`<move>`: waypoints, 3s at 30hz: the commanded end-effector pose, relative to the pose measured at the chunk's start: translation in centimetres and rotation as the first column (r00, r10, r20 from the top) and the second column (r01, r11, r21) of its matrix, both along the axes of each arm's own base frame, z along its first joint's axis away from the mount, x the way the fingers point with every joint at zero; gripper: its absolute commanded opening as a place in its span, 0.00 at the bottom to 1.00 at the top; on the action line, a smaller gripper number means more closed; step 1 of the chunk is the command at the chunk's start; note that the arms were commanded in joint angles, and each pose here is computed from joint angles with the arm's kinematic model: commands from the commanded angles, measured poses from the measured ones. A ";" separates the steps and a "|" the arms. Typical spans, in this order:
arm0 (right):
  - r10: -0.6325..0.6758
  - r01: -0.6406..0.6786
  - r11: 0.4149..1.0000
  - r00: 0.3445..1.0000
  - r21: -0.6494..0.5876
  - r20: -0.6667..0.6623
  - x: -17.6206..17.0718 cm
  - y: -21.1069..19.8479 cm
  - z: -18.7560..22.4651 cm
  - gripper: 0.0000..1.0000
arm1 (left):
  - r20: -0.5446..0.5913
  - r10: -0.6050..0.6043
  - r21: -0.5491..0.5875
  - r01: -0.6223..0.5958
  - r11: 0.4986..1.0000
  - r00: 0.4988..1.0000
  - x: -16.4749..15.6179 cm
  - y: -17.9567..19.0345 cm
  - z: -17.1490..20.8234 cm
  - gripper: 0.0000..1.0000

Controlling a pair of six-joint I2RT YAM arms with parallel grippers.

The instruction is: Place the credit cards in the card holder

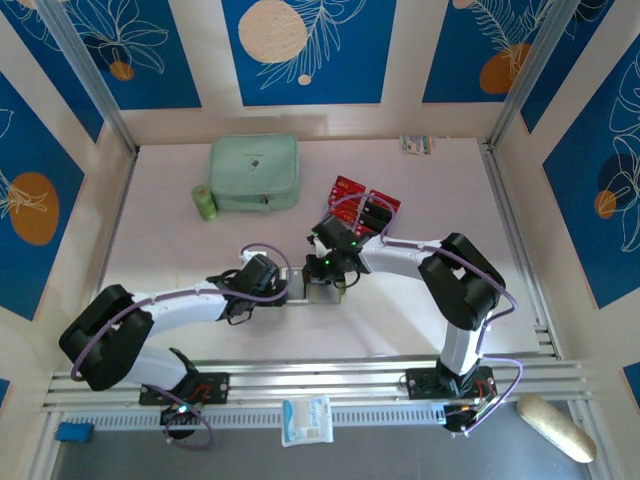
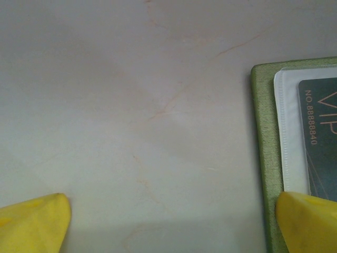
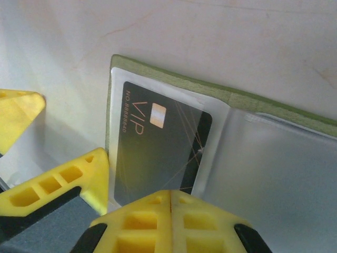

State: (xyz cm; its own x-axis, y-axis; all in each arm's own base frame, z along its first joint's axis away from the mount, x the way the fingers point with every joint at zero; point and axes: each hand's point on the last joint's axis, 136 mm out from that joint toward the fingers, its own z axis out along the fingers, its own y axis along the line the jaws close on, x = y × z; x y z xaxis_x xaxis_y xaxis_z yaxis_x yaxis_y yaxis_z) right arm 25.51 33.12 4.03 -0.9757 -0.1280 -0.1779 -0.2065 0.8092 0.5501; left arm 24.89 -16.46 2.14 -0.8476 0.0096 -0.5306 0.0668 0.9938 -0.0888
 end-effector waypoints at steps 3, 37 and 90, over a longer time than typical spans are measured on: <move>0.002 -0.003 0.998 1.000 -0.057 -0.029 -0.6 -1.2 -1.6 0.01 | -0.001 0.019 0.003 -0.019 1.000 1.000 0.0 0.5 -0.3 1.00; 0.029 -0.031 0.999 0.997 -0.020 -0.074 -1.3 1.1 -2.0 0.00 | 0.089 0.000 -0.169 0.016 0.985 0.996 2.7 -3.1 6.4 1.00; -0.097 0.100 0.993 0.994 0.055 -0.057 2.4 -4.8 0.8 0.01 | 0.084 -0.070 -0.273 0.091 0.958 0.994 3.5 -8.5 8.6 1.00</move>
State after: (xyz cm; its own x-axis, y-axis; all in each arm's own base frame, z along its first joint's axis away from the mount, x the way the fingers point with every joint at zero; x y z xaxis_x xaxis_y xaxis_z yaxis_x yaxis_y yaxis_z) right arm 28.89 28.94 4.58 -0.9908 0.0098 -0.1350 -0.0763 0.7838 0.6163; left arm 28.91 -24.37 11.03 -0.7969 -0.1550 -0.5839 0.1211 0.9059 -0.4059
